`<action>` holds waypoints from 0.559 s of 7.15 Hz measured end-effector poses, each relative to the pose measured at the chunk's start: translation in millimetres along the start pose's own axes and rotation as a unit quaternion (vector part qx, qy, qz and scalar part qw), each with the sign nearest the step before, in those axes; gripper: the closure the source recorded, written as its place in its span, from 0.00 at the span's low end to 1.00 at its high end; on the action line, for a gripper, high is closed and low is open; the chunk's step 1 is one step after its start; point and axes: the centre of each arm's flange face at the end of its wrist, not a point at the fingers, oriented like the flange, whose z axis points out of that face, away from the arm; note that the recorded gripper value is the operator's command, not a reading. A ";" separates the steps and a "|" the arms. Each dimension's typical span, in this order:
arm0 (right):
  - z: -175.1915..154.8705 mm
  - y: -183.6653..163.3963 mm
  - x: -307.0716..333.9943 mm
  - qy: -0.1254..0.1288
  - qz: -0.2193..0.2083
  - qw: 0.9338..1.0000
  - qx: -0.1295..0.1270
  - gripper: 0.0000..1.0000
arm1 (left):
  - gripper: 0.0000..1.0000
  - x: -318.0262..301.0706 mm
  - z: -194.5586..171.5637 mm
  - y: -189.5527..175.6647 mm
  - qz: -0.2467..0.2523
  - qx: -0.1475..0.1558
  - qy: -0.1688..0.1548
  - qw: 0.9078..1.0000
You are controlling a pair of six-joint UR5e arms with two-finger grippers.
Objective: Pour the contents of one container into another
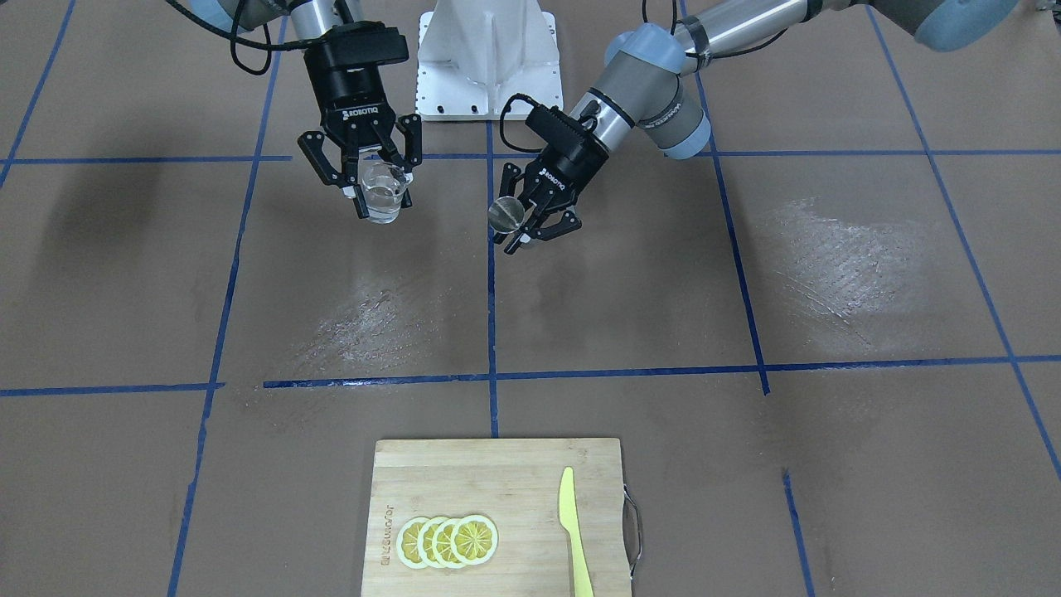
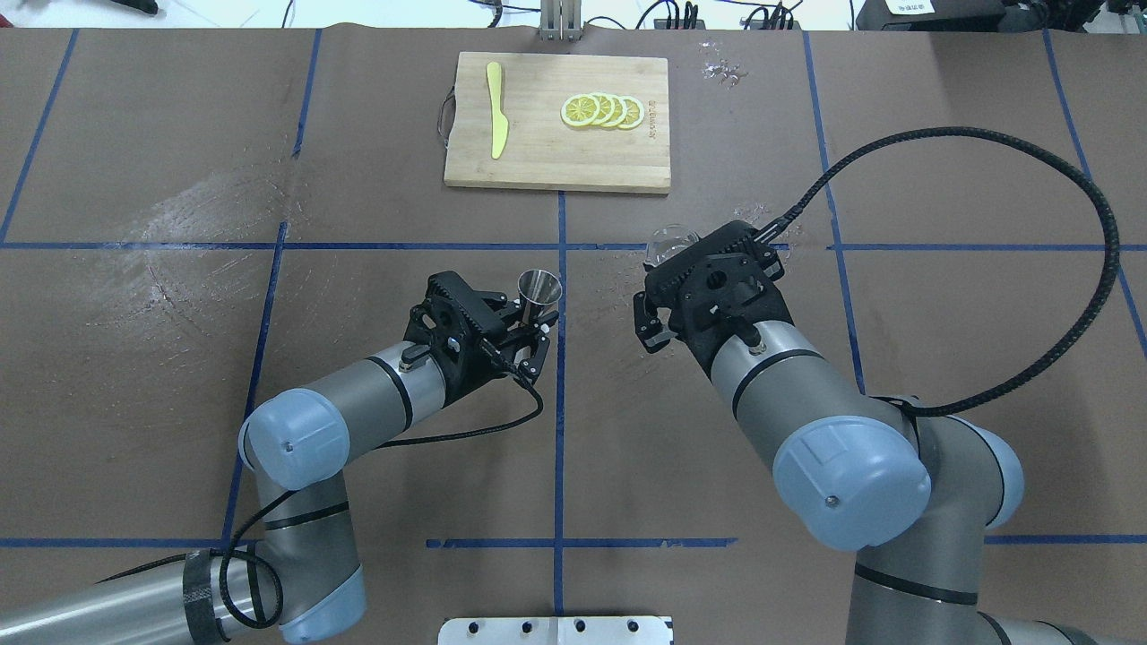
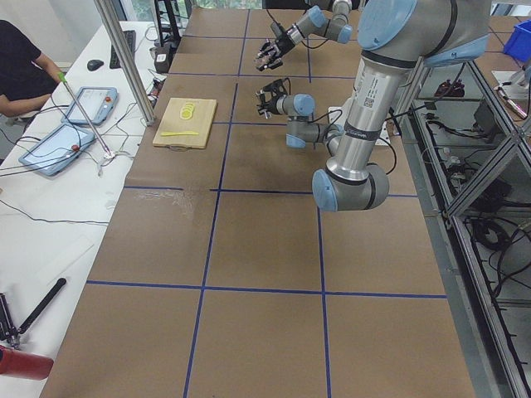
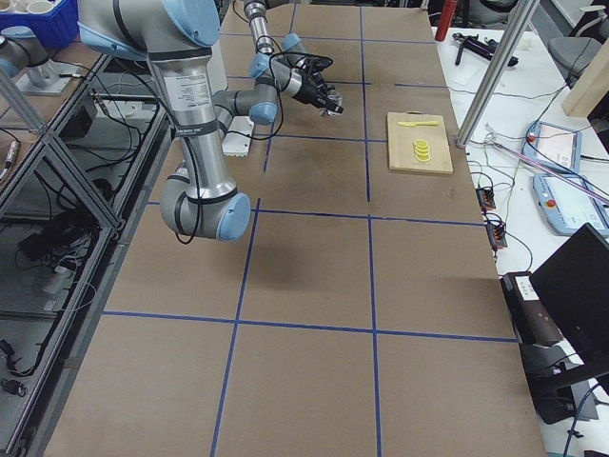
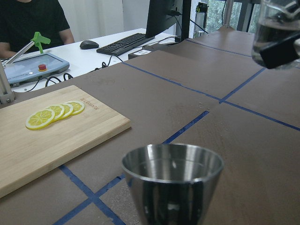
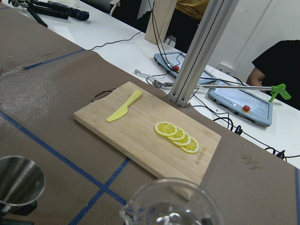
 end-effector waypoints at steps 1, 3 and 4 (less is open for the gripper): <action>0.5 -6.5 -4.5 0.008 -0.021 1.000 -0.011 1.00 | 1.00 6.3 6.1 -3.7 -0.001 0.002 0.003 1.000; 2.9 -13.1 -5.8 0.018 -0.055 0.998 -0.019 1.00 | 1.00 18.8 13.0 -10.8 -0.004 0.007 0.011 1.000; 4.6 -16.2 -2.7 0.022 -0.068 0.997 -0.019 1.00 | 1.00 25.4 16.4 -13.6 -0.005 0.008 0.014 1.000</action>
